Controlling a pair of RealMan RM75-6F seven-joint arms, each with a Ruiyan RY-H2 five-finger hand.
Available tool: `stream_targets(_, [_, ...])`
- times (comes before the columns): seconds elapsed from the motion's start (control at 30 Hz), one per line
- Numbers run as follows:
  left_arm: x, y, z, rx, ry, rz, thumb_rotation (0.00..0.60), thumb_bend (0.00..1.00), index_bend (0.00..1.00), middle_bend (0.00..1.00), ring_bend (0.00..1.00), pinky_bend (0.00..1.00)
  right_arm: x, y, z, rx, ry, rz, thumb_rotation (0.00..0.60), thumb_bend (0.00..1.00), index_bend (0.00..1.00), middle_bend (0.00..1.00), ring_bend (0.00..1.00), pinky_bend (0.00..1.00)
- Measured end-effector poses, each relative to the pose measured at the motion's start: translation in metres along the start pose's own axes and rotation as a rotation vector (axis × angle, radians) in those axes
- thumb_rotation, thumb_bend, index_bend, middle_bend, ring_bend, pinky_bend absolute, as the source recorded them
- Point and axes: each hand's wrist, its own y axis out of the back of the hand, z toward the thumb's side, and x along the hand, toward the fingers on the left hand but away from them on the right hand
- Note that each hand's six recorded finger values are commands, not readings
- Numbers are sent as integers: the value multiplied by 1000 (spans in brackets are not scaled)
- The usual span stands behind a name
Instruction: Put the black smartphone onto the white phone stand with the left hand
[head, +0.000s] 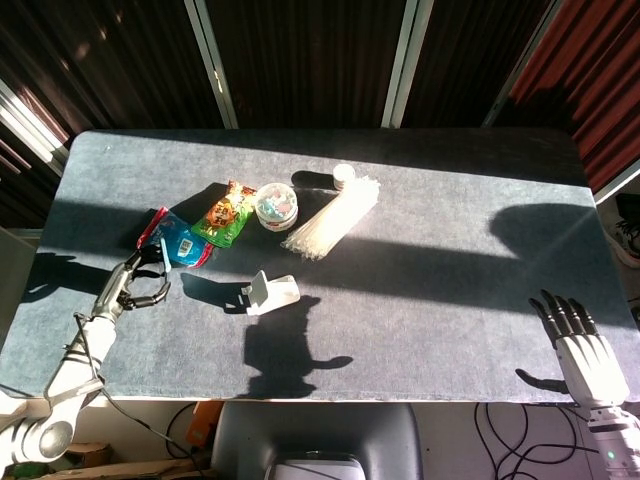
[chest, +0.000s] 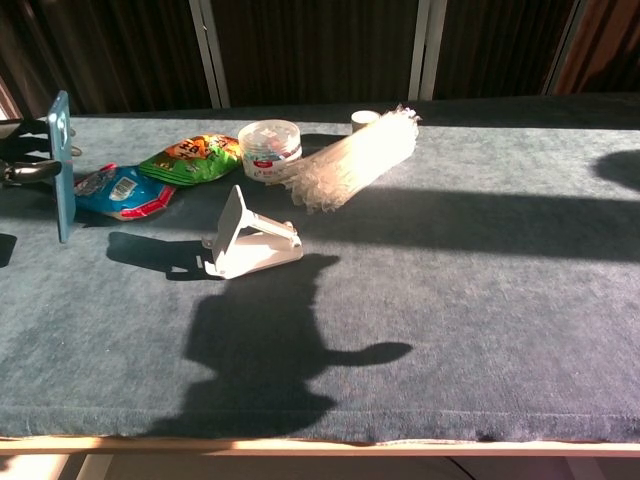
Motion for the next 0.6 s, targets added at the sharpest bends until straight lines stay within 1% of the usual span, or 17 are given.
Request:
stream_targets(0.17, [-11,-13,17,-59,-46,0,600,413,938,1000,743,330,0,-1,1,1,4,4,600,109,0,0,0,0])
stream_targets(0.3, [-17,-26,32,-94,-71,15,600,424,938,1000,745,335,1,-1,1,2,8,5,600,110,0,0,0,0])
stream_targets(0.47, [-19,-44,43,-64,-80,31,600,426,938,1000,746,330,0,-1,1,3,8,6,600,110,0,0,0,0])
stream_targets(0.6, [-16,-69,45,-62,-57,23,600,431,938,1000,746,329,0,-2,2,6,9,11,600,109,0,0,0,0])
